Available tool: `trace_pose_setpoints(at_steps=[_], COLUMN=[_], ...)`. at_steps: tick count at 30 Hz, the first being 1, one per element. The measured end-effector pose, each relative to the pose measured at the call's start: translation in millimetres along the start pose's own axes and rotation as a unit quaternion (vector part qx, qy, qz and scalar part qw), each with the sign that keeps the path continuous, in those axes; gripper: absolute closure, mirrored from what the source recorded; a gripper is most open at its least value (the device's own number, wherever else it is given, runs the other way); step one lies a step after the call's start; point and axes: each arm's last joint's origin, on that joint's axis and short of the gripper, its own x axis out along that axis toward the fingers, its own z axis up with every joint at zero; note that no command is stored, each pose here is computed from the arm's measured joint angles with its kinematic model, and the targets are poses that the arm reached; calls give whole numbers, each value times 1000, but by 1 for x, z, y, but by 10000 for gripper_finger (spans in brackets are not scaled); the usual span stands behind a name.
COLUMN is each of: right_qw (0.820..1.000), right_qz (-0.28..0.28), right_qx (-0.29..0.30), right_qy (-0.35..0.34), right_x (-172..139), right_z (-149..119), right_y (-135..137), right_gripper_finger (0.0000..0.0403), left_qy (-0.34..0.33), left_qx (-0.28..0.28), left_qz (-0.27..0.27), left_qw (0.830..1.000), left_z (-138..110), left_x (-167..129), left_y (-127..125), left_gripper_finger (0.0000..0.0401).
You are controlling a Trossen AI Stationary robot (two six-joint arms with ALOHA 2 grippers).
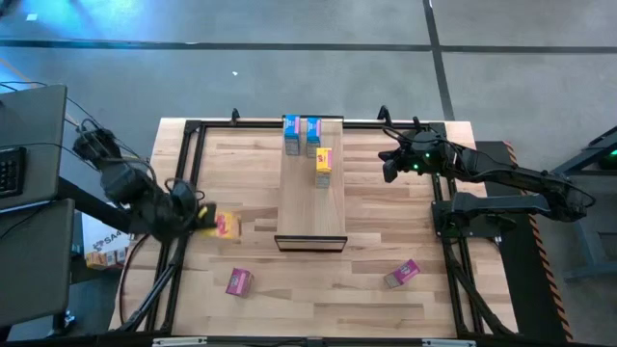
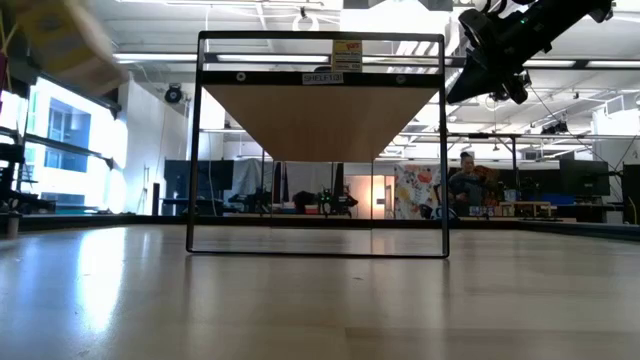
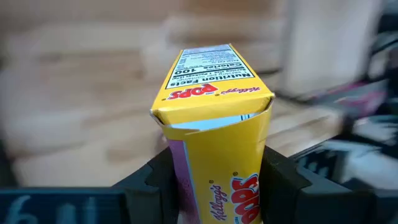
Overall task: Stack cereal on shelf
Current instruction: Put the yellow cereal box on the shelf
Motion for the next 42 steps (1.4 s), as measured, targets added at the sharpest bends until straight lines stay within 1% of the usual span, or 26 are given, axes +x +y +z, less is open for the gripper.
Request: trace_pose_setpoints(at_steps=[3, 6, 9, 12, 15, 19, 25, 28, 30, 32, 34, 38, 42], right_qw=[1000, 1000, 1000, 1000, 1000, 1000, 1000, 1000, 1000, 1000, 1000, 1000, 1000], right_qz=[0, 1, 2, 2, 3, 3, 3, 3, 3, 3, 3, 3, 3], right_qx=[3, 5, 5, 5, 5, 6, 6, 6, 6, 6, 6, 7, 7], right_qy=[0, 1, 1, 1, -2, -3, -3, -3, -3, -3, -3, -3, -3], right_x=[0, 0, 0, 0, 0, 0, 0, 0, 0, 0, 0, 0, 0], right_z=[0, 0, 0, 0, 1, 1, 1, 1, 1, 1, 1, 1, 1], right_y=[0, 0, 0, 0, 0, 0, 0, 0, 0, 0, 0, 0, 0], right_gripper_finger=[403, 403, 403, 403, 403, 403, 403, 403, 403, 403, 403, 403, 403], left_qy=[-32, -57, -86, -92, -81, -60, -8, -1, 1, -17, -37, -42, -54], left_qx=[13, 35, 57, 83, 118, 160, 208, 225, 229, 226, 221, 226, 241], left_qz=[-43, -69, -75, -67, -76, -96, -115, -103, -89, -68, -58, -54, -28], left_qw=[998, 995, 992, 990, 987, 981, 971, 969, 969, 972, 973, 972, 969], left_z=[14, 27, 41, 52, 64, 83, 114, 119, 120, 121, 121, 117, 112], left_x=[-13, -27, -35, -36, -27, -4, 34, 45, 47, 47, 47, 48, 57], left_y=[-11, -24, -38, -53, -73, -101, -129, -133, -131, -128, -127, -128, -130], left_gripper_finger=[257, 259, 260, 260, 260, 260, 260, 261, 261, 261, 261, 261, 261])
